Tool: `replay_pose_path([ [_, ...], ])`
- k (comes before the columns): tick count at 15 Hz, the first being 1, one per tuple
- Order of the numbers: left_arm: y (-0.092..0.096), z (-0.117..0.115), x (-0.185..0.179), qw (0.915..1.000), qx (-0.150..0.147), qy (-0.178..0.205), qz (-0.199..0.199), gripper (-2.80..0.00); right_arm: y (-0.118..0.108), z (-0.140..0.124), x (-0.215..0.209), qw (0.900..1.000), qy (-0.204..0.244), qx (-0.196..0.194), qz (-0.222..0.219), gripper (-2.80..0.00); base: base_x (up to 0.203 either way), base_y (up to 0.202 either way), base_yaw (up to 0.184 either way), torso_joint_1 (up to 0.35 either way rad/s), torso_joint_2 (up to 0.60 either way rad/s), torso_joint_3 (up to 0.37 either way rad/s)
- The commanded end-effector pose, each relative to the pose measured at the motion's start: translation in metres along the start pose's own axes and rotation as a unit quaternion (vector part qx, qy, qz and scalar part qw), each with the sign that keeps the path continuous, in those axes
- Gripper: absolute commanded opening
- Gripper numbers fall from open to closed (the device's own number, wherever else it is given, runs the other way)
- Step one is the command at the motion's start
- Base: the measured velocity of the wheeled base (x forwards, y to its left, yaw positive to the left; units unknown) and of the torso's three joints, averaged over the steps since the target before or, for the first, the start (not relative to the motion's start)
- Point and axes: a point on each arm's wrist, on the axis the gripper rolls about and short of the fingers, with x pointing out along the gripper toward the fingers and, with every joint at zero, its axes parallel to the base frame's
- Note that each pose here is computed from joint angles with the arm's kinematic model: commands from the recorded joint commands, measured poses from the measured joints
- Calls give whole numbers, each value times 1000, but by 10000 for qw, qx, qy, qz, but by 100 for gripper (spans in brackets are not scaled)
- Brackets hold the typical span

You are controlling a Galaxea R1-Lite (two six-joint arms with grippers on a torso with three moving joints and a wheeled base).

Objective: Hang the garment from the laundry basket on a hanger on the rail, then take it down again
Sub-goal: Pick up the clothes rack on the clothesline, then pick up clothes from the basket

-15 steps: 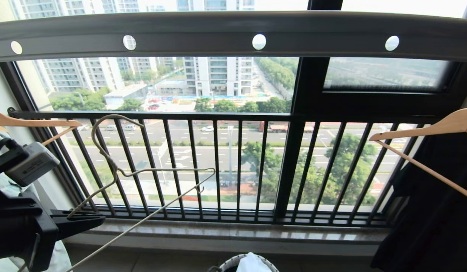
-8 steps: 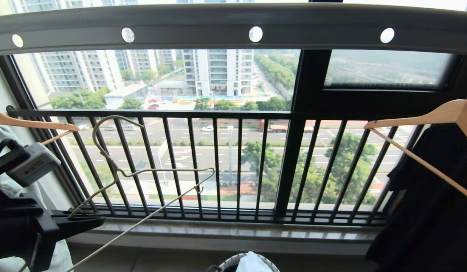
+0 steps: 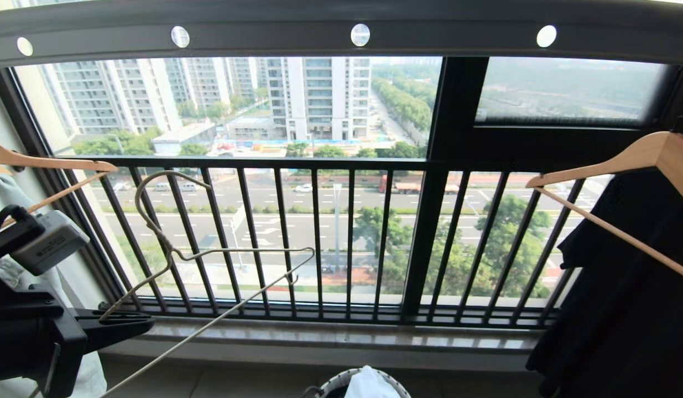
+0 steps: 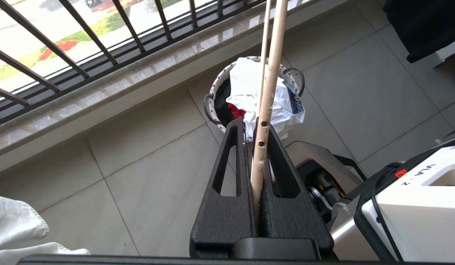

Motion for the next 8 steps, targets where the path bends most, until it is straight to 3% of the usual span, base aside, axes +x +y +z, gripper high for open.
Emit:
replay_pose_path([
  [1,0,0,0,10000,7,10,-23,-280,0,0,0,10000,1,7,3,-280,0,0,0,-99,215,116],
  [8,0,1,1,10000,18,1,-28,-280,0,0,0,10000,8,7,-2,-280,0,0,0,-124,269,144],
])
